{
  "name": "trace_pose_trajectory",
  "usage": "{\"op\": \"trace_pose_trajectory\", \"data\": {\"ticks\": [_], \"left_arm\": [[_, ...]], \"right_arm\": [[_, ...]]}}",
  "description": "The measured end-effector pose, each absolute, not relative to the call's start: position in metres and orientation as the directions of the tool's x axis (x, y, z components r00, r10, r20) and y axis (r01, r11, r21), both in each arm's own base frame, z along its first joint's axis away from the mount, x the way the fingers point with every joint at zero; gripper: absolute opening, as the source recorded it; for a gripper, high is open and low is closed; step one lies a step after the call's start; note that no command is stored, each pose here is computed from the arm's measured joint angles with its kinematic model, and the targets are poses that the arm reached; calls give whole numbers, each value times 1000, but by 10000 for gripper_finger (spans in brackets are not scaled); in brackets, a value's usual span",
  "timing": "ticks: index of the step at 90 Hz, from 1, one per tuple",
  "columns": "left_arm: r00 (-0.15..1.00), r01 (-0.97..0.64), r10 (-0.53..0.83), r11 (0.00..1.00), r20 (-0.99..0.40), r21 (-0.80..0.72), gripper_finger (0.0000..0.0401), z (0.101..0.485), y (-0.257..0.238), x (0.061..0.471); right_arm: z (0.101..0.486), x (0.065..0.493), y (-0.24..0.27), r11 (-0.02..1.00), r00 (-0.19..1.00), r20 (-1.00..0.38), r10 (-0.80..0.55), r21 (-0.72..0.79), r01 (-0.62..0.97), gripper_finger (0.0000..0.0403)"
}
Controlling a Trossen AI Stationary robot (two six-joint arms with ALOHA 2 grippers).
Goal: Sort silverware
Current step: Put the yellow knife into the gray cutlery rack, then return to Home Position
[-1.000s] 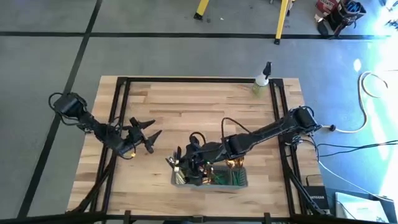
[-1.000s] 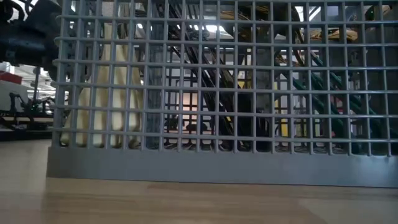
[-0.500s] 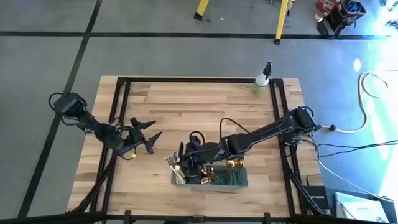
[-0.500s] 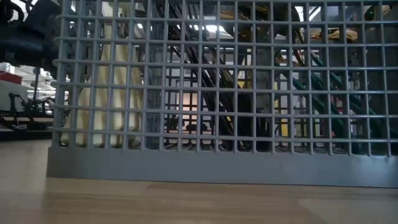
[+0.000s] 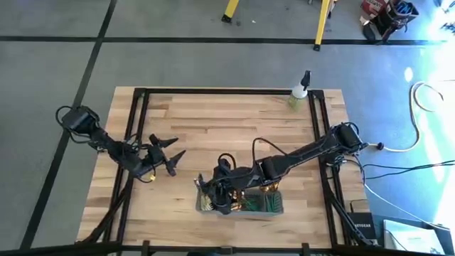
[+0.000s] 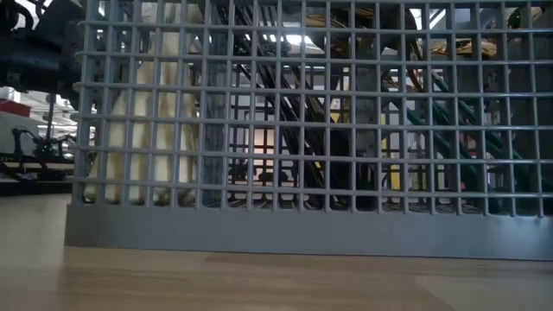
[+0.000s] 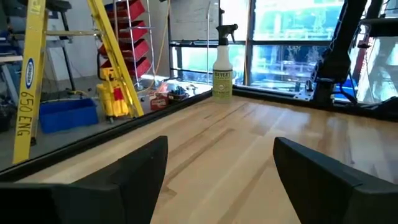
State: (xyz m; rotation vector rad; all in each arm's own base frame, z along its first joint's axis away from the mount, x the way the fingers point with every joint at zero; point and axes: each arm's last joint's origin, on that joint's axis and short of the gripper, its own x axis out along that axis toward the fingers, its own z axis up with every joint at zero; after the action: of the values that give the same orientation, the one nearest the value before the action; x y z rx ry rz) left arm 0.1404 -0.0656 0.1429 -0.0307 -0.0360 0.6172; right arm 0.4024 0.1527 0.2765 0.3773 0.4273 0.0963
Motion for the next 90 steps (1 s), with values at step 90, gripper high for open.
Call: {"op": "trace_pose_trajectory", "data": {"ticks": [90], "left_arm": [[986, -4, 27, 991, 167, -135, 276, 184, -58, 164]], "right_arm": [[334, 368, 156, 962, 950, -170, 263, -25, -270, 65]]}}
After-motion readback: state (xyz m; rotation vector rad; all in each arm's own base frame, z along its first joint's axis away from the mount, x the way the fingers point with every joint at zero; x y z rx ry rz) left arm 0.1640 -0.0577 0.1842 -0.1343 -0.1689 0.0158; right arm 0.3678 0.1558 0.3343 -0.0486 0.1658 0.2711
